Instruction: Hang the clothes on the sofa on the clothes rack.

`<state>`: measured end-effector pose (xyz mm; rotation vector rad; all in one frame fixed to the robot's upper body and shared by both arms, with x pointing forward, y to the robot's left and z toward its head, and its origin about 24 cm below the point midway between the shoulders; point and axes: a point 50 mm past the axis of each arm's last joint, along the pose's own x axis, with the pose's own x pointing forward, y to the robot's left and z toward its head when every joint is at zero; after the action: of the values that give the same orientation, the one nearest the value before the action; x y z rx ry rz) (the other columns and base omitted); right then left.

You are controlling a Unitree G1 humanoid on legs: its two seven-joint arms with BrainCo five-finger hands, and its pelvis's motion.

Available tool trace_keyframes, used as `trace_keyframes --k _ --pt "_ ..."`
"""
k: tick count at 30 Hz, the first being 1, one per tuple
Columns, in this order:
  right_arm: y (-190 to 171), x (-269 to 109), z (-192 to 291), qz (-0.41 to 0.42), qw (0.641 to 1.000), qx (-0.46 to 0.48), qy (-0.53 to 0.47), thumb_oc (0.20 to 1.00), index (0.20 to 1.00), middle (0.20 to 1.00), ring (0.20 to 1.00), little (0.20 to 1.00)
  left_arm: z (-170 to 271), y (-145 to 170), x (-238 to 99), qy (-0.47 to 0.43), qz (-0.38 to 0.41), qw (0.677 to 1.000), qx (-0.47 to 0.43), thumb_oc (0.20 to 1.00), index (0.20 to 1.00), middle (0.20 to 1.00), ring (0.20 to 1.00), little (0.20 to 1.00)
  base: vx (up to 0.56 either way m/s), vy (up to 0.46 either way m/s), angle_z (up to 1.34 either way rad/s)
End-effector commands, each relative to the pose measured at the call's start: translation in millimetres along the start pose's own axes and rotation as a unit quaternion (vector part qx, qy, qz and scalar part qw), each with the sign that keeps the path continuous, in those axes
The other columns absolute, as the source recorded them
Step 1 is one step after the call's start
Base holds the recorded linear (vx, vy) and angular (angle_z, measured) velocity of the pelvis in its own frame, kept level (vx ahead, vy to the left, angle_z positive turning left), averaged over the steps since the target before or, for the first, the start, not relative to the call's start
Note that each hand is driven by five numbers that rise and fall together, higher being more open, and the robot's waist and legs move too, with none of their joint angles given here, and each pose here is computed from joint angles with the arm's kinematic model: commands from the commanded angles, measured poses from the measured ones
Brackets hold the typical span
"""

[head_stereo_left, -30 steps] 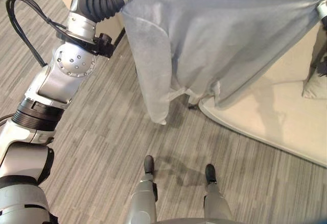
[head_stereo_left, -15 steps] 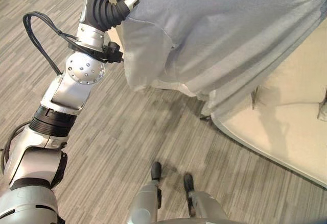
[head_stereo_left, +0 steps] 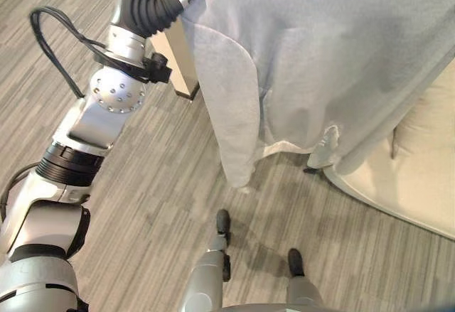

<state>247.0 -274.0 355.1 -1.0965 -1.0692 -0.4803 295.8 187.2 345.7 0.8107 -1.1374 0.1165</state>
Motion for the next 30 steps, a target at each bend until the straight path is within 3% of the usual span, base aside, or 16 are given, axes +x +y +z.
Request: trace_keyframes --k 1,12,17,30 --pt "-33.2 -1.5 -27.4 -0.067 0.995 -0.049 0.064 0.200 0.200 0.200 0.200 0.200 -8.4 25.2 2.3 0.020 0.075 0.997 -0.008 0.200 0.200 0.200 0.200 0.200 0.20 0.324 0.20" --pt "-42.3 -22.9 -39.5 -0.070 0.992 -0.053 0.090 0.200 0.200 0.200 0.200 0.200 -5.9 -2.0 7.7 0.023 0.042 0.998 -0.033 0.200 0.200 0.200 0.200 0.200 0.17 0.039 0.35" --pt "-42.4 -28.8 -36.1 -0.044 0.994 -0.057 0.083 0.200 0.200 0.200 0.200 0.200 -10.7 -13.5 -5.8 0.040 0.031 0.997 -0.055 0.200 0.200 0.200 0.200 0.200 0.18 -0.093 0.57" --pt "-35.8 -38.3 -21.7 -0.053 0.996 -0.041 0.054 0.200 0.200 0.200 0.200 0.200 -20.6 -8.2 -26.8 0.074 0.060 0.993 -0.064 0.200 0.200 0.200 0.200 0.200 0.14 -0.019 -0.06"
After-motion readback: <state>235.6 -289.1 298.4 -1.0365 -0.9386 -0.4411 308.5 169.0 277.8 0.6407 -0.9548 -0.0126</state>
